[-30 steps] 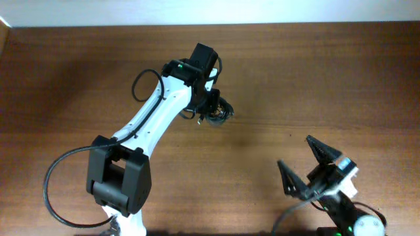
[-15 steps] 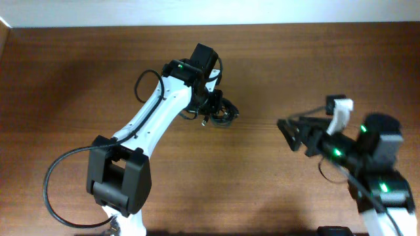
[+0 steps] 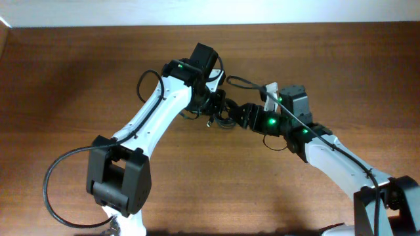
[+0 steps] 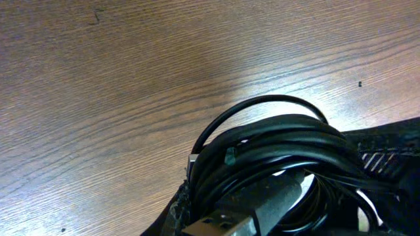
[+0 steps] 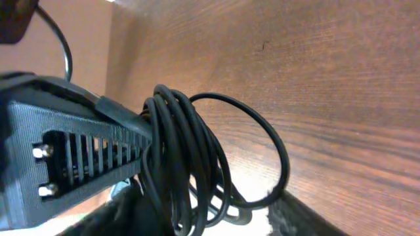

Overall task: Untangle cables
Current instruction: 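Move the right gripper toward the held bundle and grasp a cable strand, then pull the grippers apart to stretch the cable between them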

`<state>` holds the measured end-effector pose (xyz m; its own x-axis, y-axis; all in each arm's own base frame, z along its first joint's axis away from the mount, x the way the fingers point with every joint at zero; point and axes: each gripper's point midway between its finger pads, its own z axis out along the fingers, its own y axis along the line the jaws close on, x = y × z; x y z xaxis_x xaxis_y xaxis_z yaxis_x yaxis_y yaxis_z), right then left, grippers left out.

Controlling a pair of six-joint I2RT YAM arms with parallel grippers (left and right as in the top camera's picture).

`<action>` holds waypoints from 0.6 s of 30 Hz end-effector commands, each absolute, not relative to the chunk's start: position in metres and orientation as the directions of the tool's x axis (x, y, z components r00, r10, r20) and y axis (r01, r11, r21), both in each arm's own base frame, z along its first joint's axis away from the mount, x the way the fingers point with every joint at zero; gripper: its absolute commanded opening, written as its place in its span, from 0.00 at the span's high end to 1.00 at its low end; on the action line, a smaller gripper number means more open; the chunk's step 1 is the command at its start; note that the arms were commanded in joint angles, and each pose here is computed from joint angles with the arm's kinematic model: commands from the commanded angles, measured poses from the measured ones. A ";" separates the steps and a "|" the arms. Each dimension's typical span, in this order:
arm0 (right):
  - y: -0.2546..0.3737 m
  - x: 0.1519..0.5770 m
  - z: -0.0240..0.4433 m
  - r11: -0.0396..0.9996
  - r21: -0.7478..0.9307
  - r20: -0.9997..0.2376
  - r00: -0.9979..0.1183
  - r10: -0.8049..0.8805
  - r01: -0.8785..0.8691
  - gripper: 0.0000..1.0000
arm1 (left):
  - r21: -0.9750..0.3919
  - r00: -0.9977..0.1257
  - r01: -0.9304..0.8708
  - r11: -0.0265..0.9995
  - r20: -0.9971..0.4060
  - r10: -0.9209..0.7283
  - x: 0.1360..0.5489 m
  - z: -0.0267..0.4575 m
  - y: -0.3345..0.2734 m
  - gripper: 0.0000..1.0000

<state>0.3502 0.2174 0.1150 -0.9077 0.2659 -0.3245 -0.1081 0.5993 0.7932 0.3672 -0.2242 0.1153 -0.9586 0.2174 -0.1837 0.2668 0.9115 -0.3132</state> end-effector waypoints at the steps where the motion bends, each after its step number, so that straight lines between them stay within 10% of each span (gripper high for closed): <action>1: 0.215 0.357 0.112 0.626 0.773 -0.346 -0.894 0.285 -0.099 0.75 | -0.337 -0.948 0.296 0.894 -0.220 0.231 0.369 0.130 -0.229 0.87; 3: 0.214 0.356 0.111 0.629 0.772 -0.341 -0.896 0.286 -0.093 0.95 | -0.300 -0.947 0.290 0.909 -0.227 0.227 0.372 0.128 -0.223 0.85; 7: 0.213 0.357 0.134 0.622 0.774 -0.367 -0.883 0.292 -0.116 0.96 | 0.021 -0.936 0.209 0.978 -0.286 0.206 0.397 0.122 -0.170 0.67; 15: 0.196 0.352 0.171 0.691 0.711 -0.450 -0.840 0.302 -0.133 0.96 | -0.007 -0.949 0.148 0.989 -0.282 0.140 0.398 0.122 -0.167 0.76; 18: 0.182 0.359 0.163 0.742 0.666 -0.467 -0.815 0.343 -0.070 0.96 | 0.230 -0.937 0.058 0.972 -0.323 0.132 0.411 0.129 -0.115 0.77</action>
<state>0.3419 0.2001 0.1463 -0.8770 0.2820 -0.3890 -0.0918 0.6964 0.7118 0.3904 -0.1789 0.1116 -0.9498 0.1810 -0.2551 0.1903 0.9816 -0.0120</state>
